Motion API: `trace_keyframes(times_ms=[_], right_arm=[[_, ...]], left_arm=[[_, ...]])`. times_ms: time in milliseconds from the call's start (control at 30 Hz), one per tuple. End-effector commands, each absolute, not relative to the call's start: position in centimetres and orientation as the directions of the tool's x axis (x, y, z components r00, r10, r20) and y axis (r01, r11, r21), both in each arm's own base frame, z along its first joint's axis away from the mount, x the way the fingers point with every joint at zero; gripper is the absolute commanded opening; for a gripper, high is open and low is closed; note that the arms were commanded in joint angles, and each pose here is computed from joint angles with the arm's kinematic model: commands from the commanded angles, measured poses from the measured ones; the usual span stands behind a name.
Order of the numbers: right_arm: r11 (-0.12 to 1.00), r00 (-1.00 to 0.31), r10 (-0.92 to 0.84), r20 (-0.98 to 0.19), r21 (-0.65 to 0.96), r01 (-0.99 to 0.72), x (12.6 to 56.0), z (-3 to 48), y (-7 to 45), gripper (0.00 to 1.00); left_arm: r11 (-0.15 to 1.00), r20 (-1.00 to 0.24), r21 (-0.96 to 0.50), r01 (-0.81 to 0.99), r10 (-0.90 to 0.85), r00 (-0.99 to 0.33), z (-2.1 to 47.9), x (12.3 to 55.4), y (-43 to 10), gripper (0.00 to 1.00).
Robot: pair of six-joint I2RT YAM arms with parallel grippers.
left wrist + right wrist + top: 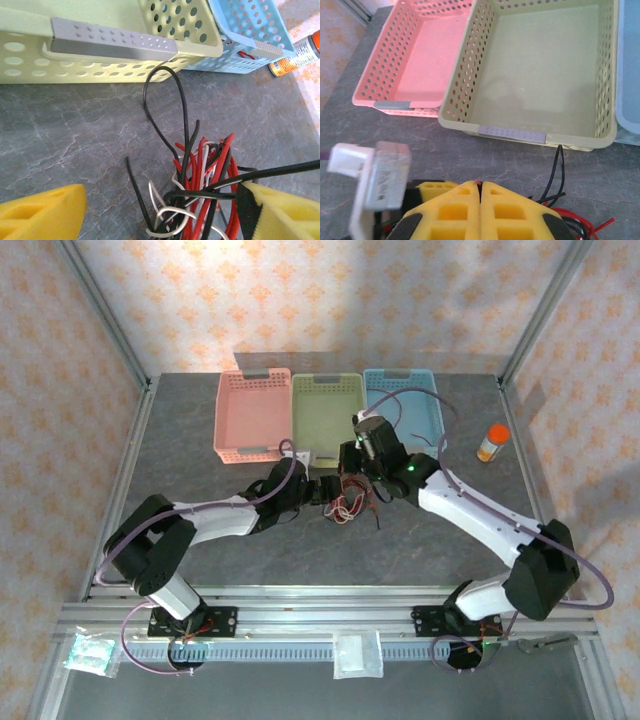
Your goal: Untangle the cables
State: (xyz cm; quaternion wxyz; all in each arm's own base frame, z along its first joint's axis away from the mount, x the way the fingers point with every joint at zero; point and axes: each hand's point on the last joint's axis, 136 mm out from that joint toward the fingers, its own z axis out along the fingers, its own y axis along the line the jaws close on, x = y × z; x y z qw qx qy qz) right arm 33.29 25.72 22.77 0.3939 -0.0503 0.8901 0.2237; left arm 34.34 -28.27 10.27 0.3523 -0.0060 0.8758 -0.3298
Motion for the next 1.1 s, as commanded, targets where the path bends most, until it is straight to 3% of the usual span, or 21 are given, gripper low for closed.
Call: trace_keyframes(times_ms=[0,133,267,633,1067], right_arm=[[0.873,-0.669,0.119,-0.734,0.398,-0.281,32.6,25.3,25.3,0.0],[0.863,-0.62,0.163,-0.767,0.415,-0.287,32.6,28.5,24.8,0.0],[0.852,-0.576,0.202,-0.792,0.432,-0.295,32.7,31.9,24.3,0.0],[0.866,-0.46,0.238,-0.855,0.401,-0.297,32.5,38.9,22.3,0.0],[0.838,-0.314,0.3,-0.901,0.406,-0.364,30.8,48.2,20.6,0.0]], left_arm=[[0.756,-0.65,-0.585,0.294,-0.219,-0.728,11.8,35.0,-30.1,0.77],[0.724,-0.637,-0.591,0.357,-0.147,-0.757,11.1,34.2,-32.1,0.75],[0.708,-0.638,-0.58,0.402,-0.089,-0.765,10.3,33.1,-33.2,0.66],[0.68,-0.612,-0.615,0.399,-0.093,-0.785,9.0,32.0,-33.5,0.56],[0.676,-0.579,-0.639,0.368,-0.107,-0.808,7.5,30.9,-33.1,0.56]])
